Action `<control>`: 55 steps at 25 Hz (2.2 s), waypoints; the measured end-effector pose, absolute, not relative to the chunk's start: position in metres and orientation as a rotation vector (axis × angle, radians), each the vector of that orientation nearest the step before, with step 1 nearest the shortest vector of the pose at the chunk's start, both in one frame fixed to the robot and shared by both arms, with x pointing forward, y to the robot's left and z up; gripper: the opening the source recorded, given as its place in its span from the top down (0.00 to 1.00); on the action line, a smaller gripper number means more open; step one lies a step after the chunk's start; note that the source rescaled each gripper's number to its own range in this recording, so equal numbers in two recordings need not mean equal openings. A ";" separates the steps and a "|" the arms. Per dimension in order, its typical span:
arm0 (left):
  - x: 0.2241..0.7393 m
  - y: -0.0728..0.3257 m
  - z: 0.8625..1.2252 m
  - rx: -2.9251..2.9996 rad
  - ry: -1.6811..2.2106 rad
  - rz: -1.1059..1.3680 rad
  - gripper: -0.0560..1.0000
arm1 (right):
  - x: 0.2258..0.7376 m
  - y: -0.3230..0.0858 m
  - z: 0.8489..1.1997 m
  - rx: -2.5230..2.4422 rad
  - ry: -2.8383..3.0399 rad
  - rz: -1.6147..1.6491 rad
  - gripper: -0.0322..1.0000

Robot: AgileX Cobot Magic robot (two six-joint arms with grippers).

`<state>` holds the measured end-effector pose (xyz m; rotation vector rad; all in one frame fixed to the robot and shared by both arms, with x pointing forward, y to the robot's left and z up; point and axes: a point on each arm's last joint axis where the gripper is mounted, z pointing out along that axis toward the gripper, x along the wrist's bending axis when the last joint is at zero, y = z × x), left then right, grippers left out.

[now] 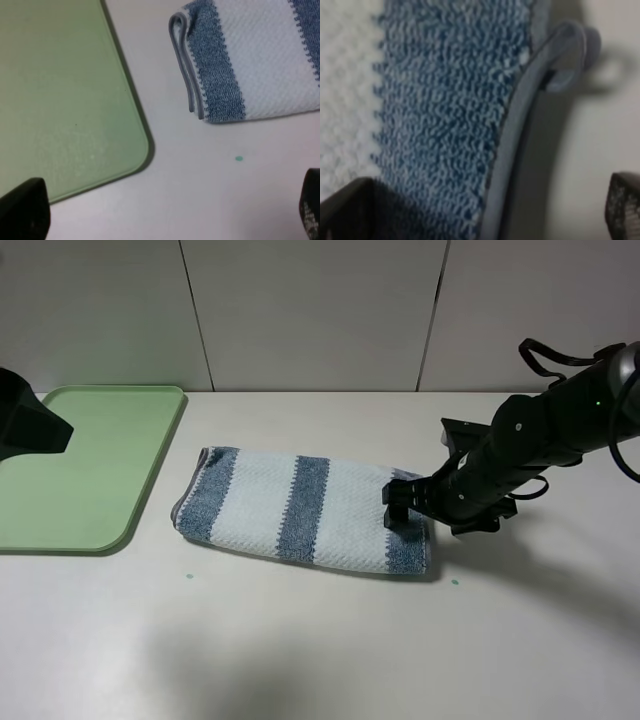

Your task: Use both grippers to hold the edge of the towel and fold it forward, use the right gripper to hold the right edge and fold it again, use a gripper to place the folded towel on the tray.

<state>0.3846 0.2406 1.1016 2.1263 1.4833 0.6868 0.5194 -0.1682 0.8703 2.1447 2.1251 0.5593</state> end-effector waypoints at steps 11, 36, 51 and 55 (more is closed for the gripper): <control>0.385 0.241 1.102 2.127 1.484 0.687 0.00 | 0.522 -0.167 0.868 2.183 2.086 0.581 0.03; 0.385 0.241 1.102 2.126 1.485 0.686 0.00 | 0.516 -0.168 0.872 2.167 2.163 0.507 0.92; 0.385 0.241 1.102 2.126 1.485 0.686 0.00 | 0.509 -0.204 0.926 2.079 2.199 0.459 0.92; 0.385 0.241 1.102 2.126 1.485 0.686 0.00 | 0.507 -0.220 0.938 2.067 2.189 0.413 0.92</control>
